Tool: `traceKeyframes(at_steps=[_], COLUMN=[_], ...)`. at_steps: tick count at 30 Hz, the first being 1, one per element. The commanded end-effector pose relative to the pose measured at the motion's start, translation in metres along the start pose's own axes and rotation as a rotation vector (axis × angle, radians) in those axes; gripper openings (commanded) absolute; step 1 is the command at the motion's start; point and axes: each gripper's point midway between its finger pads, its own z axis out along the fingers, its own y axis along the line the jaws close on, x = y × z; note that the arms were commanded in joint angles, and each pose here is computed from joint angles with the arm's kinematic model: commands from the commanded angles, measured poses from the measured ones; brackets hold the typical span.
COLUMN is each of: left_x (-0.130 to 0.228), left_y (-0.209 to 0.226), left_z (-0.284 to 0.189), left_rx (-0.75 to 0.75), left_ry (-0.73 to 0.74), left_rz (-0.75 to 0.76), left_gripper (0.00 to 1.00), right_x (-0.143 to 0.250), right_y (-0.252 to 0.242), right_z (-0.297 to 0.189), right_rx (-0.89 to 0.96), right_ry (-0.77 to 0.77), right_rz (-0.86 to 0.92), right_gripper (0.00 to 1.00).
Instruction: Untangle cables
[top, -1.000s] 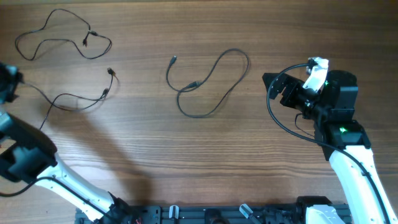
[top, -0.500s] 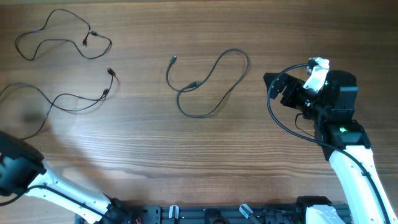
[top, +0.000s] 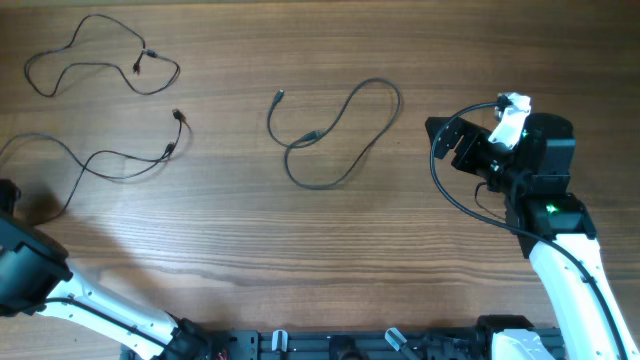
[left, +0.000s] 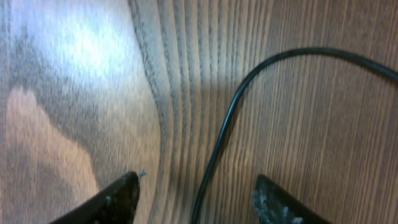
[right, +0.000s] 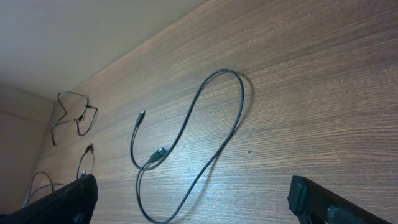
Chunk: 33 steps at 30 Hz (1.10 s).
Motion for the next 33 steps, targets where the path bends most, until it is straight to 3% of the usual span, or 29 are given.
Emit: traceKeyframes(at_steps=[1, 4, 6, 12, 14, 15, 16, 19, 20, 24, 27, 29, 33], left_x=[-0.001, 0.003, 0.009, 0.019, 0.015, 0.014, 0.012, 0.011, 0.012, 0.019, 0.024, 0.016, -0.019], left_y=[0.006, 0.007, 0.009, 0.011, 0.009, 0.009, 0.006, 0.003, 0.001, -0.015, -0.043, -0.065, -0.093], left_z=[0.007, 0.015, 0.024, 0.045, 0.046, 0.046, 0.046, 0.047, 0.047, 0.048, 0.041, 0.030, -0.003], left_rx=[-0.038, -0.049, -0.065, -0.085, -0.075, -0.072, -0.061, -0.044, -0.027, 0.087, 0.251, 0.360, 0.441], left_ry=[-0.018, -0.005, 0.014, 0.045, 0.033, 0.029, 0.023, 0.023, 0.031, 0.095, 0.133, 0.109, -0.011], left_rz=[0.030, 0.035, 0.050, 0.119, 0.118, 0.115, 0.137, 0.135, 0.131, 0.112, 0.191, 0.216, 0.240], left_gripper=[0.47, 0.38, 0.36, 0.48, 0.47, 0.38, 0.20, 0.09, 0.04, 0.04, 0.04, 0.04, 0.04], right_x=[-0.008, -0.007, -0.007, -0.007, -0.007, -0.007, -0.007, -0.007, -0.007, -0.006, -0.005, -0.005, -0.001], right_y=[0.004, 0.004, 0.004, 0.005, 0.005, 0.005, 0.005, 0.005, 0.005, 0.006, 0.006, 0.007, 0.015], right_z=[-0.001, -0.001, -0.001, -0.001, -0.001, -0.001, -0.001, -0.001, -0.001, -0.001, -0.001, -0.001, -0.001], right_rx=[0.001, 0.001, 0.001, -0.002, -0.002, -0.002, -0.002, -0.002, -0.002, -0.009, -0.010, -0.018, -0.062], right_ry=[-0.018, -0.017, -0.017, -0.015, -0.015, -0.015, -0.015, -0.015, -0.015, -0.008, -0.004, -0.002, 0.024], right_rz=[-0.002, -0.002, -0.002, -0.001, -0.002, -0.002, -0.002, -0.002, -0.002, -0.001, 0.029, 0.051, 0.061], right_gripper=[1.00, 1.00, 1.00, 1.00, 1.00, 1.00, 1.00, 1.00, 1.00, 1.00, 1.00, 1.00, 1.00])
